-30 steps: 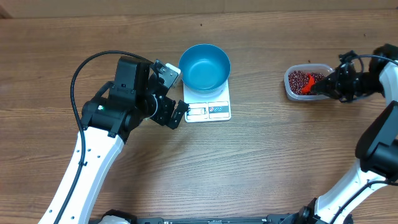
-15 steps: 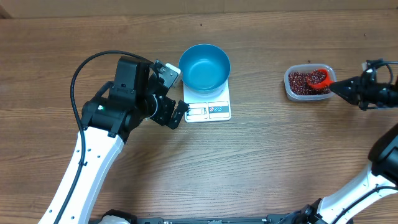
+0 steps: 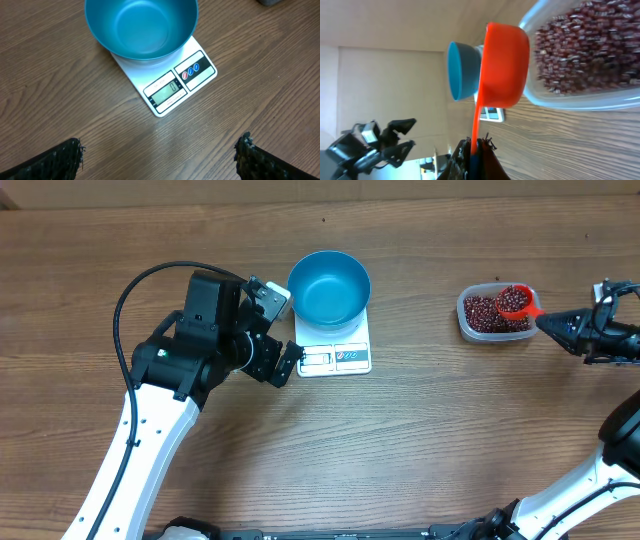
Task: Scoop item into bowl and weigh 150g on scale
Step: 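Carry the filled scoop with the right gripper over the teal bowl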
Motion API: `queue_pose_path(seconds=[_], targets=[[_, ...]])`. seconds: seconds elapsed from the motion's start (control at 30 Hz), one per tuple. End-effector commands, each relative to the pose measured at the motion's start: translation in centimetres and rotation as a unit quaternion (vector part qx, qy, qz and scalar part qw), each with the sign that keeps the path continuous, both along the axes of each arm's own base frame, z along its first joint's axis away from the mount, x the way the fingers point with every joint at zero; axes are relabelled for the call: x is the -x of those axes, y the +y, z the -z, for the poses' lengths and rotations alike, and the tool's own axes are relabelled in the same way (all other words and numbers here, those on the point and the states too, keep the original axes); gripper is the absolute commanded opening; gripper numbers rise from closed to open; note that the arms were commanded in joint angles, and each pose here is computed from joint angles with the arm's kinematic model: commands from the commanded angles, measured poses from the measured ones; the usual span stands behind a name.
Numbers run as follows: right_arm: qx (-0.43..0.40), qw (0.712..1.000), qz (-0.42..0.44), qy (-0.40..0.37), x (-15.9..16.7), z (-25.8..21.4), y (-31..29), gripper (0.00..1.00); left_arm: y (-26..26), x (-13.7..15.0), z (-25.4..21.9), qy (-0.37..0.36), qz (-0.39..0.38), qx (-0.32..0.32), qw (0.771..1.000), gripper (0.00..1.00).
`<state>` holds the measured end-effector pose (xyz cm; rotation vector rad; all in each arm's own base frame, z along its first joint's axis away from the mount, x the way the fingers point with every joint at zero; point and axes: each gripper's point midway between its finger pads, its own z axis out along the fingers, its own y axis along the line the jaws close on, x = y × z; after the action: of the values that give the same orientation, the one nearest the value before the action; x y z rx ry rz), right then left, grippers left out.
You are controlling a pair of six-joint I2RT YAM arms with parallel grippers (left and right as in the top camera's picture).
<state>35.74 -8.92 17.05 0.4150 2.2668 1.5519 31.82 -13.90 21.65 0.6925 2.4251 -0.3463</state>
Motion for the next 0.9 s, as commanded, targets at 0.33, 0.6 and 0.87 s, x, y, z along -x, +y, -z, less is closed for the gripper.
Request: queue_pose_path(seconds=[0.33, 0.6, 0.87], targets=[[-0.051, 0.997, -0.008, -0.064, -2.1, -2.5, 3.1, 0.04, 0.0, -0.2, 0.1, 0.003, -0.005, 0.004, 1.0, 1.0], [-0.092, 0.99, -0.062, -0.084, -3.5, -4.0, 9.1, 0.04, 0.0, -0.2, 0.1, 0.003, -0.005, 0.004, 1.0, 0.99], [-0.144, 0.978, -0.1, -0.111, -4.2, -5.9, 14.5, 0.04, 0.0, -0.2, 0.1, 0.003, -0.005, 0.004, 1.0, 1.0]])
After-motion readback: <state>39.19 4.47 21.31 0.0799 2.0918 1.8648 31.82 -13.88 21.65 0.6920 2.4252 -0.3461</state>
